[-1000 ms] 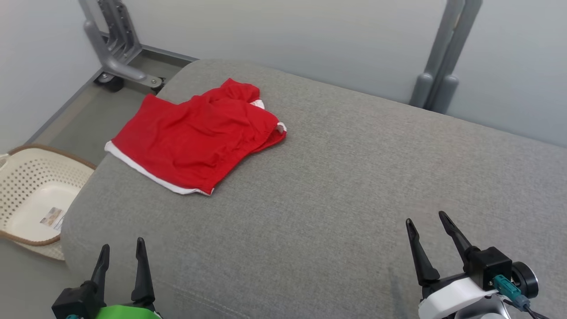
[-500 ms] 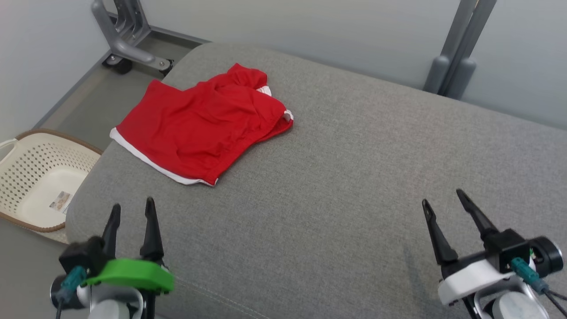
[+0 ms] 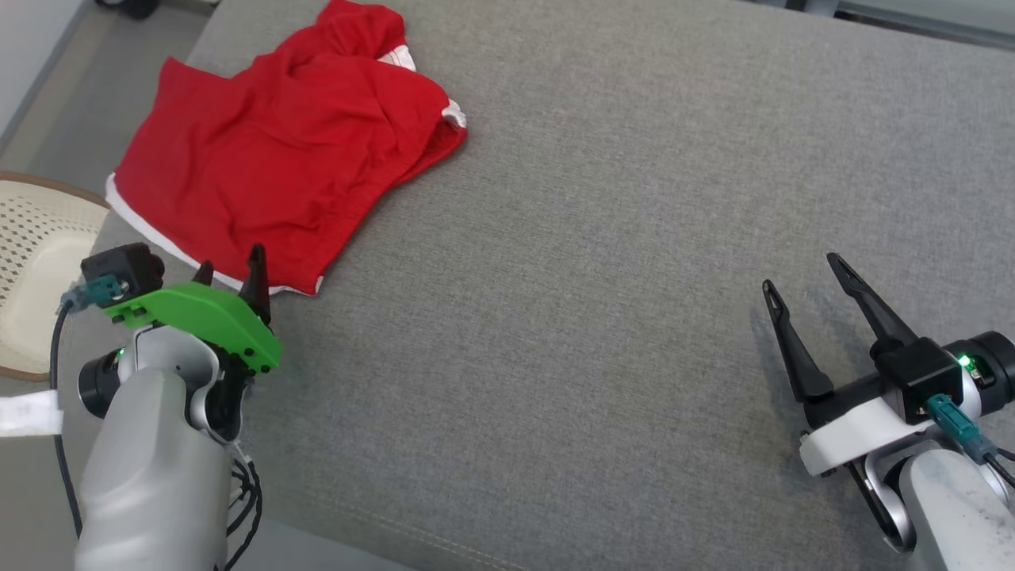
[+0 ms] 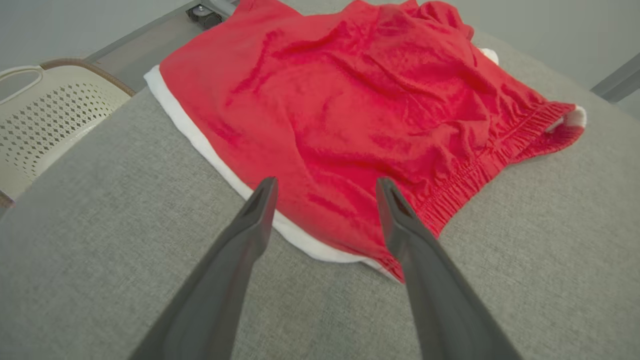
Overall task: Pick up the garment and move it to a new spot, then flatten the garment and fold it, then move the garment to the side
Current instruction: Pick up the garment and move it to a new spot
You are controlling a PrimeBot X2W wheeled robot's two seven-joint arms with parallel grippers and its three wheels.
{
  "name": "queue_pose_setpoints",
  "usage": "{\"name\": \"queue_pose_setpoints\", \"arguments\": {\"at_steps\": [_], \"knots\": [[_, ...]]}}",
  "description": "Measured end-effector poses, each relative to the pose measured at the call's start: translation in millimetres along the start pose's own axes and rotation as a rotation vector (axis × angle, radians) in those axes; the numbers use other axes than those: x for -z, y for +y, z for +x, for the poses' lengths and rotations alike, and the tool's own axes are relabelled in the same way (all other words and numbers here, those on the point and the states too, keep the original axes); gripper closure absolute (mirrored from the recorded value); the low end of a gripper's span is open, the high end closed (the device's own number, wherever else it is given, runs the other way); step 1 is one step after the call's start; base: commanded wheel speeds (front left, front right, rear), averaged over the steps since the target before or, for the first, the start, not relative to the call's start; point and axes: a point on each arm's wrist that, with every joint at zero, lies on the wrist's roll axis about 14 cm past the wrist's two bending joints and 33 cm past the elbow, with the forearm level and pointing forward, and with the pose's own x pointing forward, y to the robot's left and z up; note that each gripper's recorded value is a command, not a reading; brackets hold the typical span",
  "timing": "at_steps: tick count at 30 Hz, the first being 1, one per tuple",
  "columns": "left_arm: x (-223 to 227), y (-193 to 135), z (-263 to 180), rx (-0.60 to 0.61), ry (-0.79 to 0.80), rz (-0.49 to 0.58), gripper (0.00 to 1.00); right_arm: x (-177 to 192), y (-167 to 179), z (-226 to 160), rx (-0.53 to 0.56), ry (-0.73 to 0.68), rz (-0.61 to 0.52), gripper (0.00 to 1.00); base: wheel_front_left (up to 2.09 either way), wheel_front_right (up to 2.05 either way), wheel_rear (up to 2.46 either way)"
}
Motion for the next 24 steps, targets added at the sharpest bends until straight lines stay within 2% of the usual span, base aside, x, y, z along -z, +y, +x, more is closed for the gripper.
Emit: {"name": "queue_pose_setpoints", "arguments": {"at_steps": [6,12,13,15,19,24], "knots": [[47.1,2.6,23.8,-0.042,0.212,0.002,0.0,25.6,-13.7,-10.4,0.024,0.057,0.009,0.0,0.0,0.0,0.0],[68.7,1.3,36.5,-0.058,0.313,0.02,0.0,29.1,-32.9,-18.0,0.075,0.065,0.0,0.0,0.0,0.0,0.0],[70.2,-0.5,38.0,-0.053,0.323,0.031,0.21,29.3,-35.1,-19.8,0.083,0.066,0.0,0.0,0.0,0.0,0.0],[71.9,-3.8,39.2,-0.043,0.335,0.047,0.99,28.1,-38.2,-22.6,0.096,0.067,-0.002,0.0,0.0,0.0,0.0],[67.2,-18.0,38.1,0.001,0.312,0.045,1.0,21.0,-40.0,-26.9,0.119,0.056,0.007,0.0,0.0,0.0,0.0],[51.8,-44.8,29.5,0.097,0.229,-0.012,1.0,13.2,-29.4,-31.6,0.128,0.047,0.038,0.0,0.0,0.0,0.0]]}}
